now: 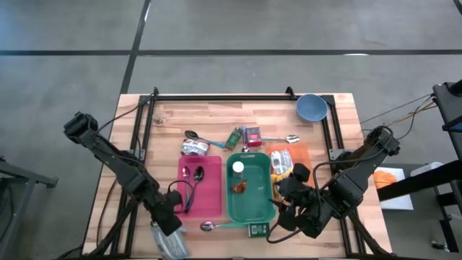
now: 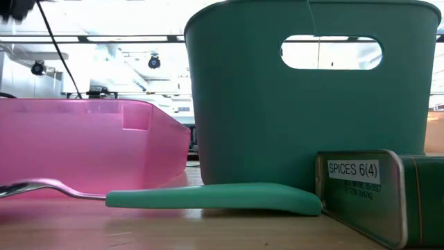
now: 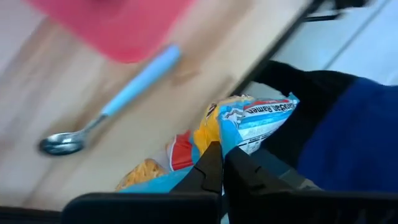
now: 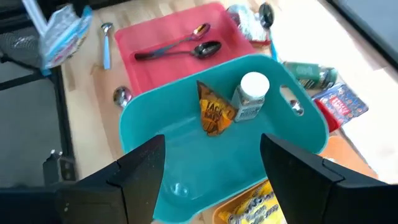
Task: Pick & Place Food Item
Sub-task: Put the blue noodle pack into the orange bin
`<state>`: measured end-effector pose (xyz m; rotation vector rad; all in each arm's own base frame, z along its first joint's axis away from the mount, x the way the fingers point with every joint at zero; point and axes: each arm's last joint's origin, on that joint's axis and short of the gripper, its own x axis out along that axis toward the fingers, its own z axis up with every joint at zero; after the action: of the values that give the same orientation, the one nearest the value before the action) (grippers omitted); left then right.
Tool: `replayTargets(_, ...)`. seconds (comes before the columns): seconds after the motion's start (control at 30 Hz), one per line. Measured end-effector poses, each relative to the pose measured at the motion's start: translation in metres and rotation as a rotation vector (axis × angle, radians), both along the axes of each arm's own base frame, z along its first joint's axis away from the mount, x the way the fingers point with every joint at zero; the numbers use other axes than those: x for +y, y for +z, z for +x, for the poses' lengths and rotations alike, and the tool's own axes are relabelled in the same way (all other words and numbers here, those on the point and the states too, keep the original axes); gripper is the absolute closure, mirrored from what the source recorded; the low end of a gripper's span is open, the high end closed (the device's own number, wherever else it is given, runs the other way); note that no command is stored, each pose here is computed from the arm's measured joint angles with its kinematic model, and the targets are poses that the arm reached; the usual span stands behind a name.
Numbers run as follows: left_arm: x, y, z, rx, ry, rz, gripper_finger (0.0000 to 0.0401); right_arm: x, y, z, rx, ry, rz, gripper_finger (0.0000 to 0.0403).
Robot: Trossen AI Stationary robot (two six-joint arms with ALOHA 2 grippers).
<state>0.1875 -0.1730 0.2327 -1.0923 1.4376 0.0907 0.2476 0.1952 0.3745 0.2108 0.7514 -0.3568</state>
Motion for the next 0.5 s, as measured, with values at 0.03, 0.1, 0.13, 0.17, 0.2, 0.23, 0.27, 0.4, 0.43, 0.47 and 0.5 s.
replayTargets(0.03, -0.001, 0.006, 0.002, -0.023, -0.002, -0.002, 0.0401, 0.0, 0.0, 0.0, -0.007, -0.005, -0.007, 0.0145)
replayTargets(0.1, -0.004, 0.018, 0.006, -0.075, -0.001, -0.007, 0.0401, -0.001, 0.001, 0.0, -0.024, -0.018, -0.025, 0.0145)
replayTargets(0.13, -0.004, 0.025, 0.008, -0.102, 0.005, 0.0, 0.0401, -0.001, 0.001, 0.001, -0.036, -0.026, -0.035, 0.0145)
replayTargets(0.17, -0.005, 0.031, 0.009, -0.126, 0.016, 0.015, 0.0401, -0.001, 0.001, 0.001, -0.044, -0.032, -0.043, 0.0145)
replayTargets(0.2, -0.004, 0.037, 0.01, -0.152, 0.031, 0.034, 0.0401, -0.002, 0.002, 0.001, -0.056, -0.039, -0.053, 0.0145)
replayTargets(0.23, -0.004, 0.044, 0.012, -0.18, 0.046, 0.056, 0.0401, -0.002, 0.002, 0.001, -0.065, -0.045, -0.06, 0.0145)
replayTargets(0.27, -0.003, 0.05, 0.013, -0.208, 0.068, 0.086, 0.0401, -0.002, 0.003, 0.001, -0.076, -0.051, -0.068, 0.0145)
replayTargets(0.4, 0.009, 0.071, 0.022, -0.319, 0.223, 0.241, 0.0401, -0.007, 0.006, 0.002, -0.115, -0.082, -0.098, 0.0145)
replayTargets(0.43, 0.014, 0.076, 0.026, -0.355, 0.271, 0.274, 0.0401, -0.009, 0.007, 0.003, -0.124, -0.091, -0.098, 0.0145)
replayTargets(0.47, 0.018, 0.081, 0.03, -0.393, 0.313, 0.304, 0.0401, -0.01, 0.009, 0.004, -0.137, -0.101, -0.095, 0.0145)
replayTargets(0.5, 0.022, 0.086, 0.034, -0.433, 0.351, 0.331, 0.0401, -0.012, 0.01, 0.005, -0.149, -0.105, -0.091, 0.0145)
